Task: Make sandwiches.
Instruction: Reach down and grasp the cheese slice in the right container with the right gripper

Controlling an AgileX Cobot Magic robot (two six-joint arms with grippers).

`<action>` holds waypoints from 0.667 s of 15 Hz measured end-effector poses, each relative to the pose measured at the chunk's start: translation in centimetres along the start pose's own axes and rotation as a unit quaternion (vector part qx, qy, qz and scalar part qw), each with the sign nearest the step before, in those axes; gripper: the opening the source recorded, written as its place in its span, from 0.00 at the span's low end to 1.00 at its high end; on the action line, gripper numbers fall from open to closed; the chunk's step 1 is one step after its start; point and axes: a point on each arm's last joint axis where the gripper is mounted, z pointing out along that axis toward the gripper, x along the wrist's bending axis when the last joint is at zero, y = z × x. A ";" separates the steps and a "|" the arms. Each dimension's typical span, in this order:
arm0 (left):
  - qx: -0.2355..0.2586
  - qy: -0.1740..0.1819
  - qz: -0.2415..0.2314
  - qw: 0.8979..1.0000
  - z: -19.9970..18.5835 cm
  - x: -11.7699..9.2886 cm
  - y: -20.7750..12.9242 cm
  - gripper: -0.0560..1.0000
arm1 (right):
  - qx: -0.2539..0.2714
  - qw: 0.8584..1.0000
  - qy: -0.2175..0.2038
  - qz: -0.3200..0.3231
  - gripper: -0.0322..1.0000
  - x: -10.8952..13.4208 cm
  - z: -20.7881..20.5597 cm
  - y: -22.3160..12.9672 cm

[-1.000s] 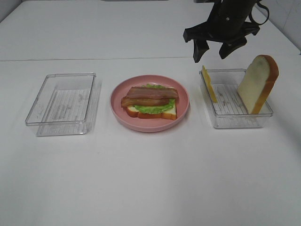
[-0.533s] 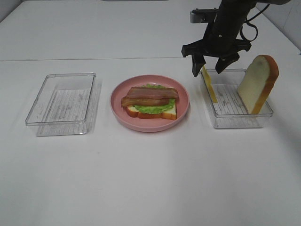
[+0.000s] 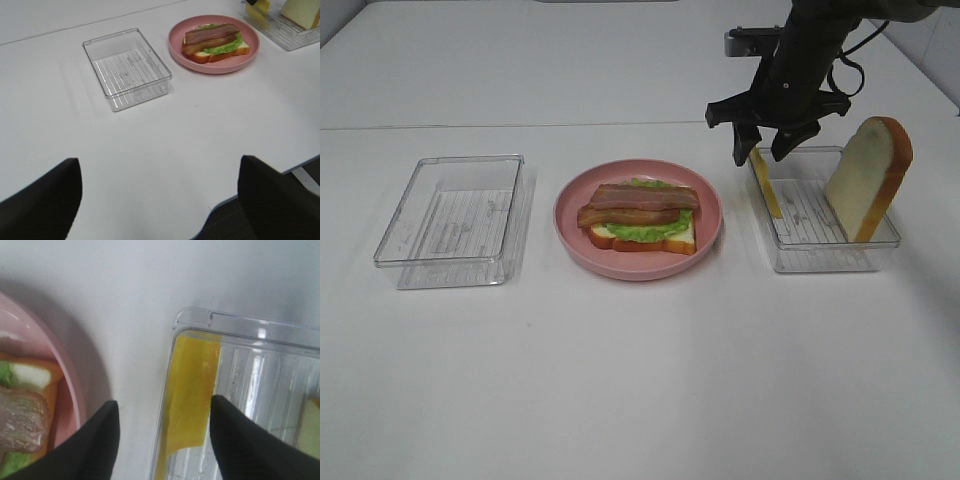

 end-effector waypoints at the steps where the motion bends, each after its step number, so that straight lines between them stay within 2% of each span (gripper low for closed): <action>1: 0.000 0.000 0.000 1.000 0.0 0.0 0.0 0.81 | 0.001 1.000 0.000 0.000 0.53 0.0 0.1 0.0; 8: 0.000 0.000 0.000 1.000 0.0 0.0 0.0 0.81 | 0.010 1.000 -0.001 0.000 0.43 0.0 0.8 -0.2; 10: 0.000 0.000 0.000 1.000 0.0 0.0 0.0 0.81 | 0.011 1.000 -0.001 0.000 0.32 0.0 0.8 -0.2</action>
